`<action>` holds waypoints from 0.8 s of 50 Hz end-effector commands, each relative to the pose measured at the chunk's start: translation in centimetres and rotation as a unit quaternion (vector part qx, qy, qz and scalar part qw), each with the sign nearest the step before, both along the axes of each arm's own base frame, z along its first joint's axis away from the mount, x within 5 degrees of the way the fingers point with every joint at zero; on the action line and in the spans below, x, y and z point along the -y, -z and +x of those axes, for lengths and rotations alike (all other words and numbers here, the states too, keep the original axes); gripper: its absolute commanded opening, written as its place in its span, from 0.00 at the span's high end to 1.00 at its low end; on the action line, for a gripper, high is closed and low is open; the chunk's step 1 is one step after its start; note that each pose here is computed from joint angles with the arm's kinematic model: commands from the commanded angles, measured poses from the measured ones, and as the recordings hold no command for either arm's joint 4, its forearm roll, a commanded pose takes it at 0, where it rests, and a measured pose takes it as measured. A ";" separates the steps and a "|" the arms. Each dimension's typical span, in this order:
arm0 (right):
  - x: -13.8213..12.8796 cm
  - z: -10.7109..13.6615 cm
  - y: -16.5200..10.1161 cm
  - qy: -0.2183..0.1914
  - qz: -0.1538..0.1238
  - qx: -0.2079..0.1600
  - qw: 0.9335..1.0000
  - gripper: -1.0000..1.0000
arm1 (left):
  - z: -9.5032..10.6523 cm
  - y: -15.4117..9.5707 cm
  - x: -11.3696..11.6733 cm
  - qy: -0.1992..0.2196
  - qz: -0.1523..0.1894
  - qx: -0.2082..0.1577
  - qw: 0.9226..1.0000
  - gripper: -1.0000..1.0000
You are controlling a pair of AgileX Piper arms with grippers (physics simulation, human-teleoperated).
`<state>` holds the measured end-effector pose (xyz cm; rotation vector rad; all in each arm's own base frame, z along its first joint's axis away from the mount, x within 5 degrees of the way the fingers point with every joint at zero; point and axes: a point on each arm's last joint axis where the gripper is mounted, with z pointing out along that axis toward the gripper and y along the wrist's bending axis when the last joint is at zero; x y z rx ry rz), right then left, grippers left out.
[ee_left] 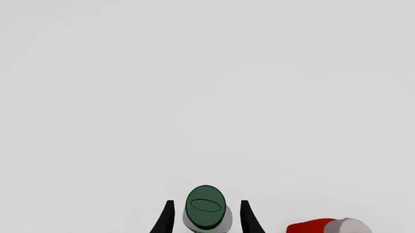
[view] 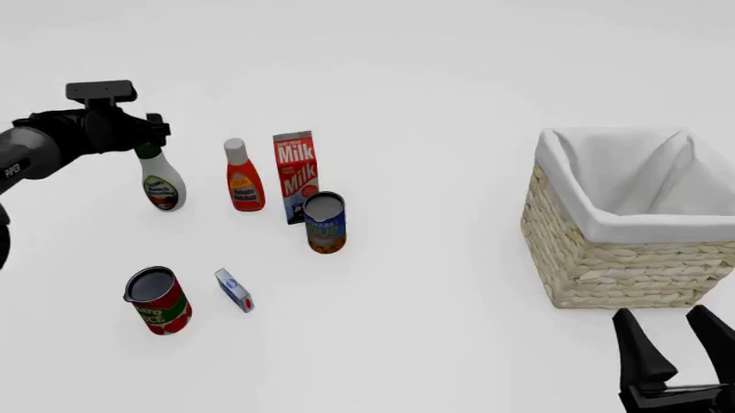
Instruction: Pick the salad dressing and place it in the basket.
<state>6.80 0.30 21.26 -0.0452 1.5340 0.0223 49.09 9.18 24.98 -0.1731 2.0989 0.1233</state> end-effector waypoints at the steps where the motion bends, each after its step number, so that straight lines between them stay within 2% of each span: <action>1: 0.0 -0.1 0.0 0.002 -0.001 0.000 1.000 0.00 | 0.3 0.5 0.0 0.001 0.000 -0.002 1.000 0.00; 34: 0.1 0.1 0.1 0.005 -0.003 -0.004 1.000 0.00 | 0.9 2.1 0.2 0.004 -0.001 -0.009 1.000 0.00; 35: 0.1 0.1 0.1 0.005 -0.003 -0.005 1.000 0.00 | 0.3 1.3 -0.5 -0.002 0.005 0.004 1.000 1.00; 40: 0.0 0.2 0.1 0.004 -0.002 -0.006 1.000 0.00 | -0.1 0.7 -0.7 -0.002 0.010 0.012 1.000 1.00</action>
